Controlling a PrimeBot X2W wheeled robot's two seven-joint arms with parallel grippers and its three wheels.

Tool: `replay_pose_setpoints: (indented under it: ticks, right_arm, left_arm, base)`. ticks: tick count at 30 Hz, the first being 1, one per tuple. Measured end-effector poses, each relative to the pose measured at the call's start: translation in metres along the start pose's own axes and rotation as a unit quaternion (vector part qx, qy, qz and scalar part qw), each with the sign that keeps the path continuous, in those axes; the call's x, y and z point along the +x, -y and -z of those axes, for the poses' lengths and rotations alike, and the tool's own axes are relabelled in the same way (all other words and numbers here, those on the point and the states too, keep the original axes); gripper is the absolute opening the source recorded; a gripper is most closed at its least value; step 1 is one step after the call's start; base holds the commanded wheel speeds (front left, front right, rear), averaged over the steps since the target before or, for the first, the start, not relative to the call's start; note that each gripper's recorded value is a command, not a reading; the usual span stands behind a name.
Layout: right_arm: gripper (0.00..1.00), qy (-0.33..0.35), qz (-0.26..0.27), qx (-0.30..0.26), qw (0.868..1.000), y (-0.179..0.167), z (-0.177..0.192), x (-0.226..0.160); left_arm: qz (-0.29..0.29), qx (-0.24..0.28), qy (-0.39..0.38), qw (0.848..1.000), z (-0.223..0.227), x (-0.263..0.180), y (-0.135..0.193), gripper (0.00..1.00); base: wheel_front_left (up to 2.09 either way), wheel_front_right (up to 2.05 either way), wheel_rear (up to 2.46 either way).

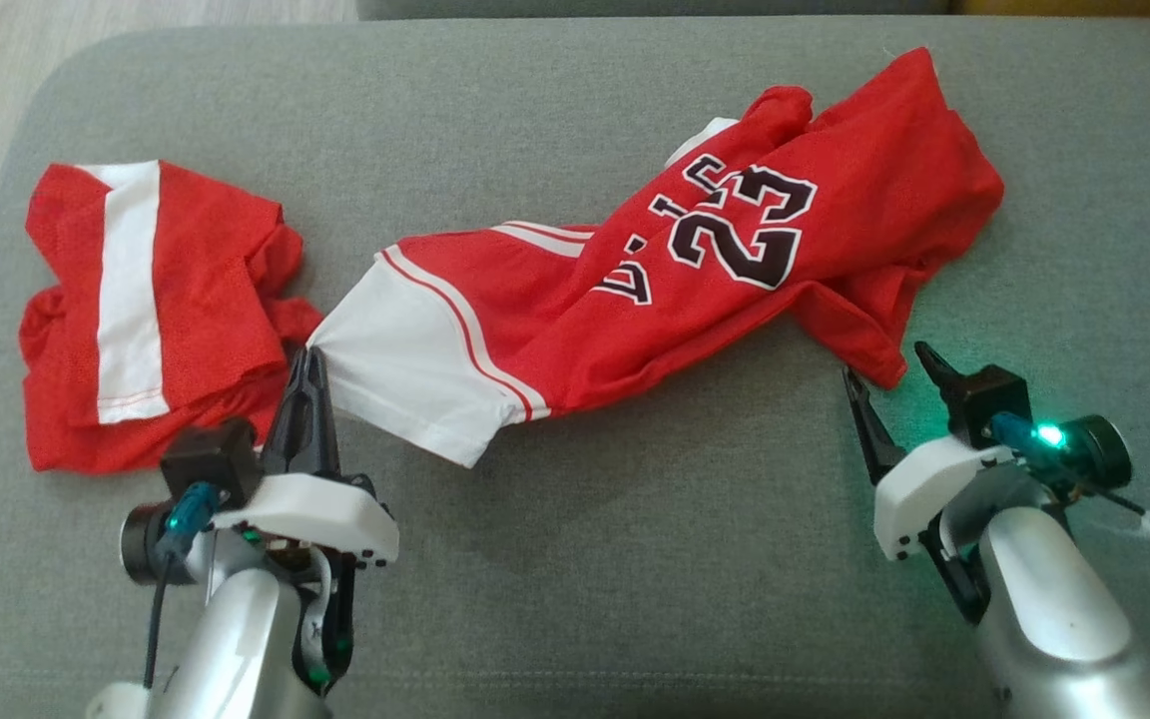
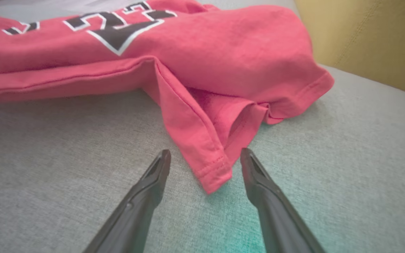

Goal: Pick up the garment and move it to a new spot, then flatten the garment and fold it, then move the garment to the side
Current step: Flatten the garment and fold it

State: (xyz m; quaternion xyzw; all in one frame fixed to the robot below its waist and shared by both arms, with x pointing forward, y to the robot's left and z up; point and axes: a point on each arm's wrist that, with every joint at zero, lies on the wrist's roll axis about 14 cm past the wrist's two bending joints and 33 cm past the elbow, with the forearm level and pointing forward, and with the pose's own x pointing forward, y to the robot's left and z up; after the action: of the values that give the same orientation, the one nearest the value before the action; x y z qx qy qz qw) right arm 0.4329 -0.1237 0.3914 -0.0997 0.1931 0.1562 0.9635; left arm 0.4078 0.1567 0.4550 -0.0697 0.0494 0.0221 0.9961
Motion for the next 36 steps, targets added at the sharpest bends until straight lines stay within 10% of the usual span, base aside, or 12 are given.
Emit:
replay_pose_setpoints:
  ticks: [15, 18, 36]
  right_arm:
    - [0.98, -0.038, 0.0, -0.005, 0.999, 0.005, 0.016, 0.014]
    - [0.0, -0.038, 0.0, 0.006, 0.999, 0.004, 0.018, 0.012]
    - [0.0, 0.109, 0.052, -0.05, 0.991, 0.039, -0.055, -0.02]
  left_arm:
    - [0.006, 0.001, -0.013, 1.0, 0.009, 0.0, 0.002, 0.0]
    - [0.008, 0.001, -0.014, 1.0, 0.01, -0.001, 0.004, 0.0]
    - [0.016, -0.022, 0.021, 0.999, -0.016, -0.008, 0.009, 0.0]
  base:
    - [0.0, 0.0, 0.0]
    - [0.0, 0.0, 0.0]
    - [0.0, 0.0, 0.0]
